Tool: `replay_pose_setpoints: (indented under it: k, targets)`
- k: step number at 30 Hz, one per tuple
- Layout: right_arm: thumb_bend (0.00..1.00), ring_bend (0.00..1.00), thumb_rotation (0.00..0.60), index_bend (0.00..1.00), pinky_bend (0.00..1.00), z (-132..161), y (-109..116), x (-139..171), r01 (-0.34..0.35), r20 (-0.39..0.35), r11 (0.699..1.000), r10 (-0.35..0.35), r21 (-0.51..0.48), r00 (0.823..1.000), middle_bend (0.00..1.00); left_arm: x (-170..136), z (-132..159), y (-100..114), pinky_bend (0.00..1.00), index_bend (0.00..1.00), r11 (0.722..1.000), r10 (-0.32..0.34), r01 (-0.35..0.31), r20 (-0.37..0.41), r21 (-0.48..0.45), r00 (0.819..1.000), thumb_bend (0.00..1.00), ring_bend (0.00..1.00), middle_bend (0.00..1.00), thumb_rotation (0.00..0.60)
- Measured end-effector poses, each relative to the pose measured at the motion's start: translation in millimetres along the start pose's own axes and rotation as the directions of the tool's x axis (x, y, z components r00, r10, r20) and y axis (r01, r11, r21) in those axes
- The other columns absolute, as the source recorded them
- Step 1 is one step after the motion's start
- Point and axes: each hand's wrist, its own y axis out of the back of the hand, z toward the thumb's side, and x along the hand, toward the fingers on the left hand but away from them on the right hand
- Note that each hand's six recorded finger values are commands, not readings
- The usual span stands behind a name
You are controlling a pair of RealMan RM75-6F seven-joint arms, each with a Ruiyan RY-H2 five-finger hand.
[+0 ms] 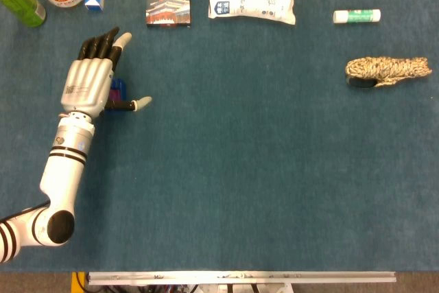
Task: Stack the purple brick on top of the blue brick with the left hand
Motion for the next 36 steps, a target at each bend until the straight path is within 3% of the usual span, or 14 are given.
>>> replay_pose_setpoints:
  k: [27,36]
  targets:
    - [0.48,0.08,0.6,0.24,0.21,0.4,4.3,4.5,0.014,-0.005,1.0,-0.014,-0.005,1.0,0.27,3.2,-5.1,-31.3,0.0,0.0,0.998,0.012,-0.012,0.003,0.058,1.0,0.0,0.0,0.0,0.424]
    - [0.48,0.08,0.6,0.24,0.21,1.3,6.4,7.3,0.02,-0.007,1.0,-0.02,-0.005,1.0,0.27,3.8,-5.4,-39.9,0.0,0.0,0.993,0.007,-0.008,0.014,0.119,1.0,0.0,0.0,0.0,0.425]
